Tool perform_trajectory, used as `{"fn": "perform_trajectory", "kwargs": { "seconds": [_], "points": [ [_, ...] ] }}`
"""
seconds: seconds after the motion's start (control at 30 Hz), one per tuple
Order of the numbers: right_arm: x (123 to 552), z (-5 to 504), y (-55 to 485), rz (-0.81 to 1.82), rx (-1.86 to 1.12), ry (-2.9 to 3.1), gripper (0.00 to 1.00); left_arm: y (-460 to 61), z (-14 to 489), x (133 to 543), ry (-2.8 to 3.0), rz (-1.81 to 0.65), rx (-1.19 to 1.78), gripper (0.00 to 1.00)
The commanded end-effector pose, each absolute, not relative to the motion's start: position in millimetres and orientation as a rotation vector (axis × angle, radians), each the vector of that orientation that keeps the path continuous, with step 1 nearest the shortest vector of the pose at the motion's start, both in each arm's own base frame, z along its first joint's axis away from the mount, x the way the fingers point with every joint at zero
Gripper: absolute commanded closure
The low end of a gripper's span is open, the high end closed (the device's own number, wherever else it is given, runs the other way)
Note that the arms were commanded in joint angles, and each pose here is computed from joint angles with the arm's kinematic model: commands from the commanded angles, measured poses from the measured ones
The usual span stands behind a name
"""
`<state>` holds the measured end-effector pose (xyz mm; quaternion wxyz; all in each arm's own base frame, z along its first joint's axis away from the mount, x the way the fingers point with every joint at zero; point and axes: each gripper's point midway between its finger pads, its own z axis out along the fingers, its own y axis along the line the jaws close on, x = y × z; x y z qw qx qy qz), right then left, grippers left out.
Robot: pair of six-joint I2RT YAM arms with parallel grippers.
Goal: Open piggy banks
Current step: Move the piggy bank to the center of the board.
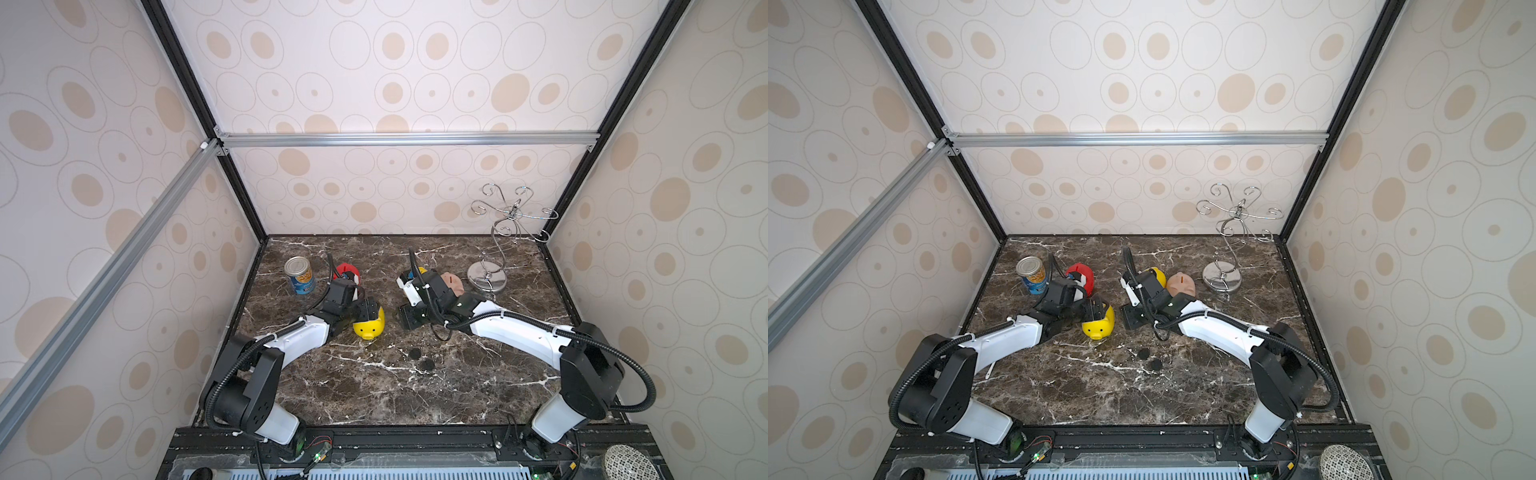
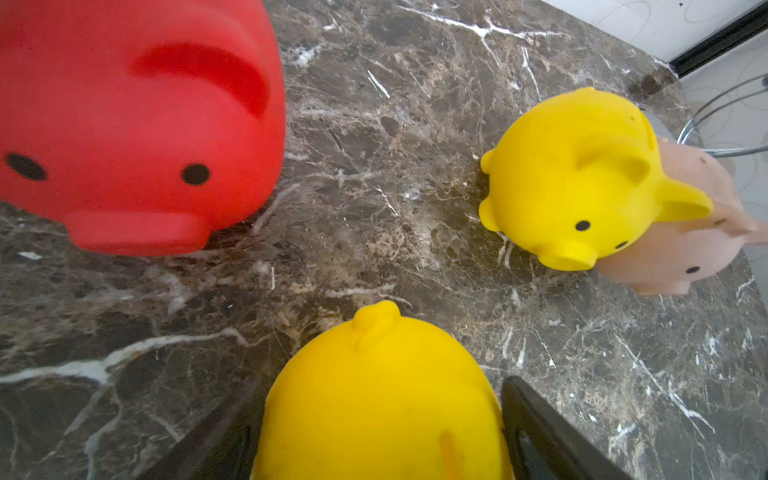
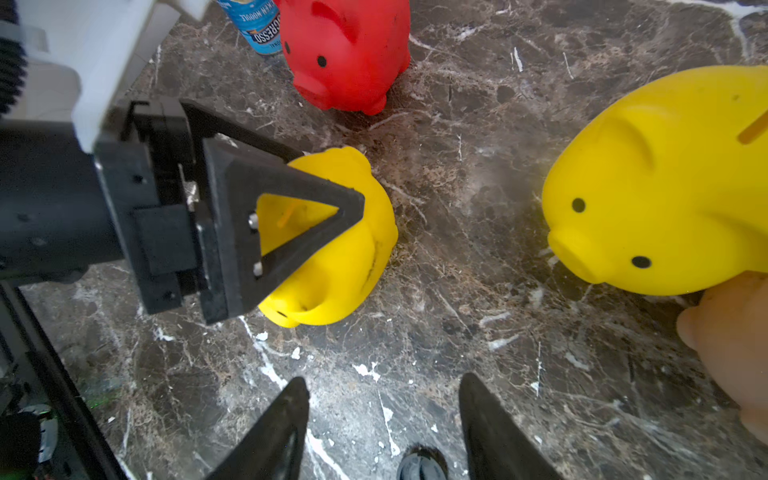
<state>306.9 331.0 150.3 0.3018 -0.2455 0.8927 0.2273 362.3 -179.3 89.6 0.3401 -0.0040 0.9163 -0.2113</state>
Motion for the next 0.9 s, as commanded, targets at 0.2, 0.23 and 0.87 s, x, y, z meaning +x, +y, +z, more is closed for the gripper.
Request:
{"fn": "perform_trajectory", "kwargs": {
  "seconds": [0.2,0.23,0.87],
  "points": [
    [263.6,162.8,338.5,0.758,-0.938,2.234,0.43,-187.3,88.3,310.6,2.471,-0.565,0.106,0.12],
    [259.7,162.4,339.3,0.772,-0.956,2.231,0.45,-186.6,92.8,307.4,2.459,-0.575,0.108,0.11],
    [258.0,137.7,383.7,0.515,-1.276,2.119,0.59,-113.5,180.9,288.2,2.129,-0.468,-0.274,0.00]
  ]
}}
